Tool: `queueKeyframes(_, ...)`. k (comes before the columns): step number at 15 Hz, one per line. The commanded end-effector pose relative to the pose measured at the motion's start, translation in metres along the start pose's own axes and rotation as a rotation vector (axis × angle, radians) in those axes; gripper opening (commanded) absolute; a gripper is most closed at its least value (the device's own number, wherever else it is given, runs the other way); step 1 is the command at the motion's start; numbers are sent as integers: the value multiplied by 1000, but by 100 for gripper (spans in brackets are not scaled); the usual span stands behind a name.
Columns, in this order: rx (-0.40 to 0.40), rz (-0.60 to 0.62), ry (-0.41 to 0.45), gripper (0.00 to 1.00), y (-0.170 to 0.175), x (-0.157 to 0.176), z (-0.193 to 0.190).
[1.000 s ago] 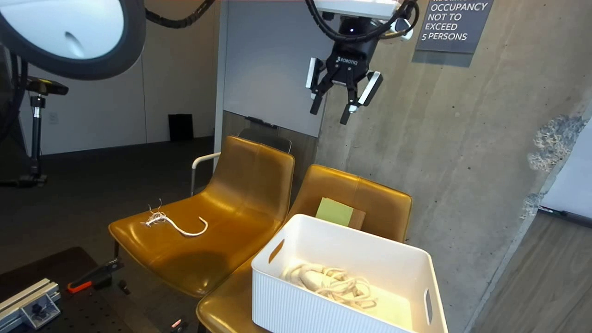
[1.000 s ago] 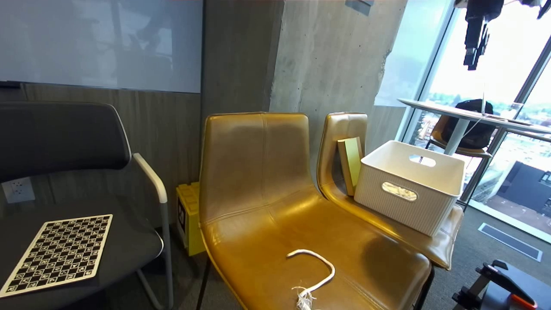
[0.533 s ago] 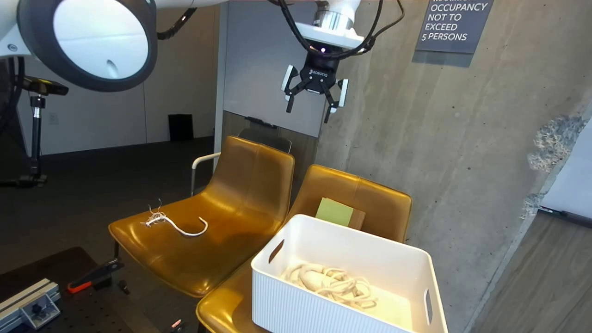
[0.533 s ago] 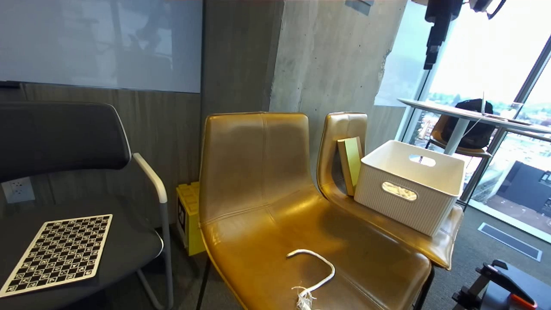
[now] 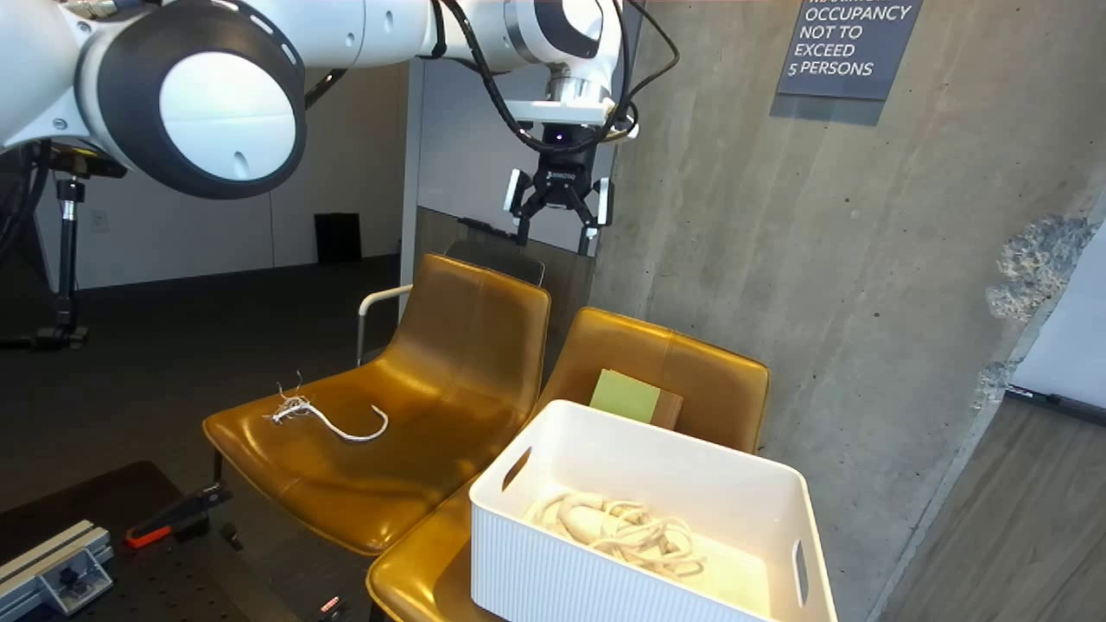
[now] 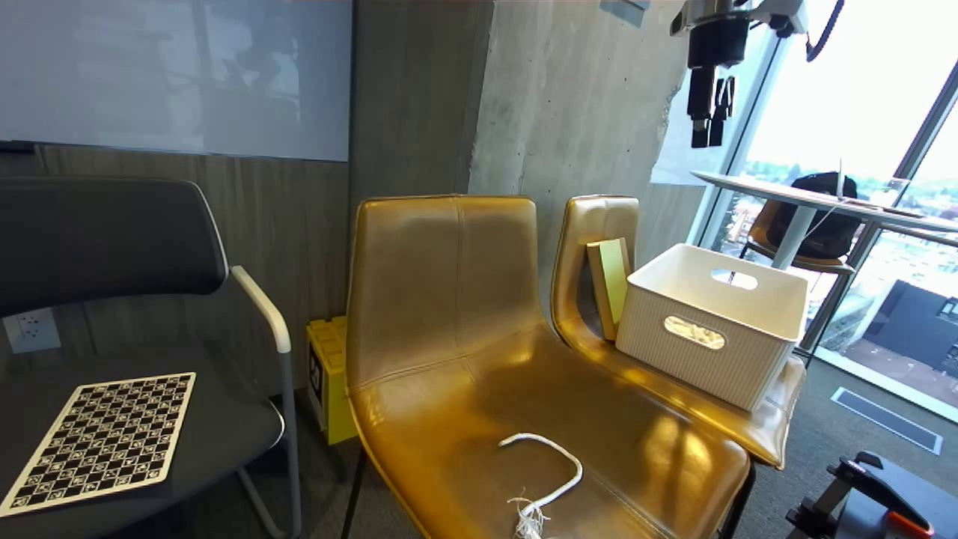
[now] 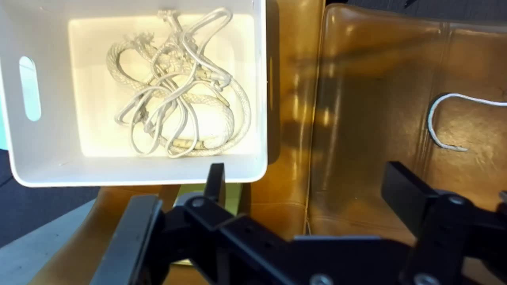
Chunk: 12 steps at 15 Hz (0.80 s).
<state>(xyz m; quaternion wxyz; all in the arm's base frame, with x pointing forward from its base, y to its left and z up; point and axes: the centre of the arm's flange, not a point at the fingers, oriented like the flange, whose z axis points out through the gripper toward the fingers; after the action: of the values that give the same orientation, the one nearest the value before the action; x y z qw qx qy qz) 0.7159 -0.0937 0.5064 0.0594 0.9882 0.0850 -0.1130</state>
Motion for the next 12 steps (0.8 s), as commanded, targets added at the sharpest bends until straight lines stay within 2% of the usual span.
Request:
queueKeyframes(1,-92,107,-127,100,-26,-53,53)
queueKeyframes(4,-130,123,-223,100,-25,-58,69)
queueKeyframes(12,-171,43,-292,100,-16,-51,111)
